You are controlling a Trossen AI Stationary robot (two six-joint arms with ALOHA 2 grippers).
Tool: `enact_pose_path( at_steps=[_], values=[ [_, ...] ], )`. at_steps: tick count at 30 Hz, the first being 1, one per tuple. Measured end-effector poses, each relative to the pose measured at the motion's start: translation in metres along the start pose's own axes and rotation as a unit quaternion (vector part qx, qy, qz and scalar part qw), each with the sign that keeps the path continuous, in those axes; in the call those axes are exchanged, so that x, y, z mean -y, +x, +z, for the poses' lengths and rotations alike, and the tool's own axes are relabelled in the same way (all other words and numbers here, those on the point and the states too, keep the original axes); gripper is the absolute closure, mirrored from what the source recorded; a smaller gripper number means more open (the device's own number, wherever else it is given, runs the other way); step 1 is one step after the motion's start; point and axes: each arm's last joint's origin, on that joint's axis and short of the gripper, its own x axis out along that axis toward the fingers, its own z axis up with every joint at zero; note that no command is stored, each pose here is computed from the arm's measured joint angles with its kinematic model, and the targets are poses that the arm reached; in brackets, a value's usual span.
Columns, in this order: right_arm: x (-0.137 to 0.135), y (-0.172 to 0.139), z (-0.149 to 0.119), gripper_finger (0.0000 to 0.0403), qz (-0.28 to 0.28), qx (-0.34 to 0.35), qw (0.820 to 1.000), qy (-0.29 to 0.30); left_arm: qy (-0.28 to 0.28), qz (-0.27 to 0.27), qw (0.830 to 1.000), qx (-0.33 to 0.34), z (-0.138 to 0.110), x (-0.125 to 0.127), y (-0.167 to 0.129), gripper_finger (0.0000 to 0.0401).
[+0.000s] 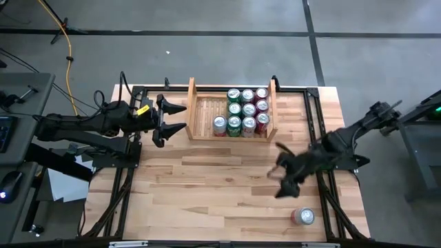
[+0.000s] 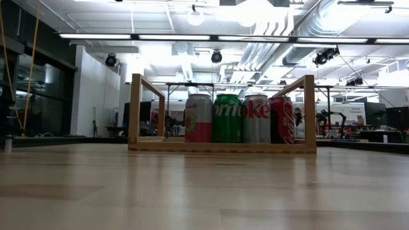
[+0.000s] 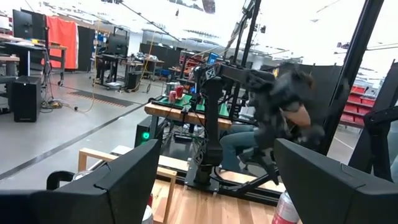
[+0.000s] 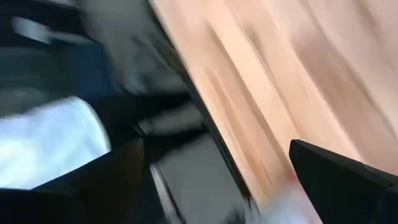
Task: Place canned beverage on shelf
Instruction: Put the pink-white soda can aligned with the other pink-white soda can on the shelf
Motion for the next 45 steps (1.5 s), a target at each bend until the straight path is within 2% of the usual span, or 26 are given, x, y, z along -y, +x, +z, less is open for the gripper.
enact_pose_path(
  at_steps=[5,11,16,22,29,34,37,41,43,45],
  values=[
    [0.006,0.019,-0.037,0.0015,-0.108,-0.111,0.982,0.107,0.000,0.000,1.000,0.000,0.000,0.000,0.000,0.0091],
    [0.007,0.044,-0.068,0.0015,-0.207,-0.147,0.946,0.203,0.000,0.000,1.000,0.000,0.000,0.000,0.000,0.0091],
    [0.008,0.065,-0.085,0.0015,-0.263,-0.160,0.918,0.252,0.000,0.000,1.000,-0.001,0.000,0.000,0.000,0.0091],
    [0.012,0.090,-0.097,0.0015,-0.315,-0.184,0.893,0.265,0.000,0.000,1.000,-0.001,0.000,0.000,0.000,0.0091],
    [0.018,0.112,-0.102,0.0015,-0.348,-0.181,0.883,0.257,-0.002,0.000,1.000,-0.001,0.000,0.000,0.000,0.0091],
    [0.022,0.128,-0.104,0.0018,-0.361,-0.189,0.883,0.232,-0.008,0.000,1.000,-0.001,0.000,0.000,0.000,0.0091],
    [0.022,0.132,-0.105,0.0042,-0.352,-0.204,0.890,0.208,-0.008,0.000,1.000,-0.001,0.000,0.000,0.000,0.0091],
    [0.020,0.125,-0.104,0.0117,-0.345,-0.215,0.895,0.186,-0.008,0.000,1.000,-0.001,0.000,0.000,0.000,0.0091],
    [0.014,0.114,-0.101,0.0124,-0.343,-0.214,0.899,0.167,-0.009,-0.003,1.000,0.001,0.000,0.000,0.000,0.0091],
    [0.003,0.099,-0.095,0.0124,-0.330,-0.202,0.912,0.137,-0.018,-0.004,1.000,0.007,0.001,0.000,0.000,0.0091]
  ],
)
